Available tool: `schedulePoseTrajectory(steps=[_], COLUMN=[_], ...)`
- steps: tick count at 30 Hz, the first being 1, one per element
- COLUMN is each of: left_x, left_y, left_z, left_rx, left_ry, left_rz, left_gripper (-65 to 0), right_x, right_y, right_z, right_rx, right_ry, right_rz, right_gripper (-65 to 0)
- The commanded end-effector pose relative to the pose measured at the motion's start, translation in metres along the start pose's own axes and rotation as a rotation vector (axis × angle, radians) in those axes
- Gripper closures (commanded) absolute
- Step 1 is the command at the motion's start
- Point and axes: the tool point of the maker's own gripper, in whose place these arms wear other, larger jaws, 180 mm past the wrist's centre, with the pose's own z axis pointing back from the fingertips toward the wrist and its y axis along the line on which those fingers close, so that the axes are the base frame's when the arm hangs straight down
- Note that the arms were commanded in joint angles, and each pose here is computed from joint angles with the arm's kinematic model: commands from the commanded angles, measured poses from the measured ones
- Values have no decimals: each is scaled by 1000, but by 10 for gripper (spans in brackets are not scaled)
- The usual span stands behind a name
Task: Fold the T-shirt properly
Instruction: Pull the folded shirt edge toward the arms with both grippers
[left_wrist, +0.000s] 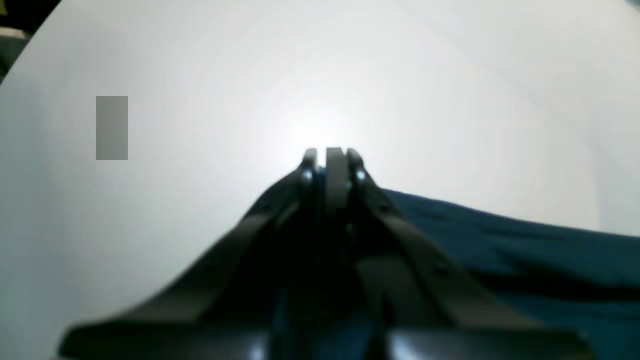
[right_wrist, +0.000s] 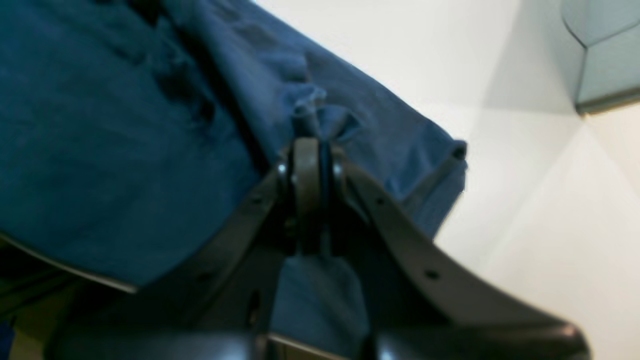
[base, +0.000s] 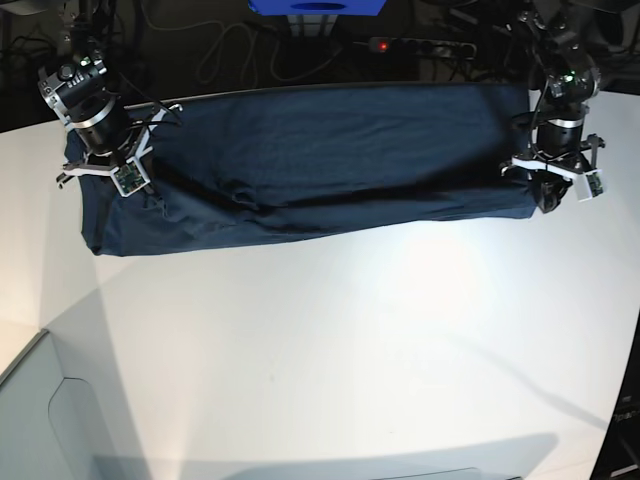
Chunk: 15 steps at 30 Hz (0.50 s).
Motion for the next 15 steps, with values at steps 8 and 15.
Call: schedulePoseTrajectory(steps=[8,15], left_x=[11,8], left_y=[10,9], left_z=[6,7], left_rx=[20,19], left_ry=[-42,-33], left_rz=[-13,-9], left_gripper=[0,0], right_x=[0,-3], right_y=[-21,-19], right_z=[9,8], right_rx=[-60,-55], right_ry=[-8,2], right_rz=[8,7], right_gripper=[-1,-1])
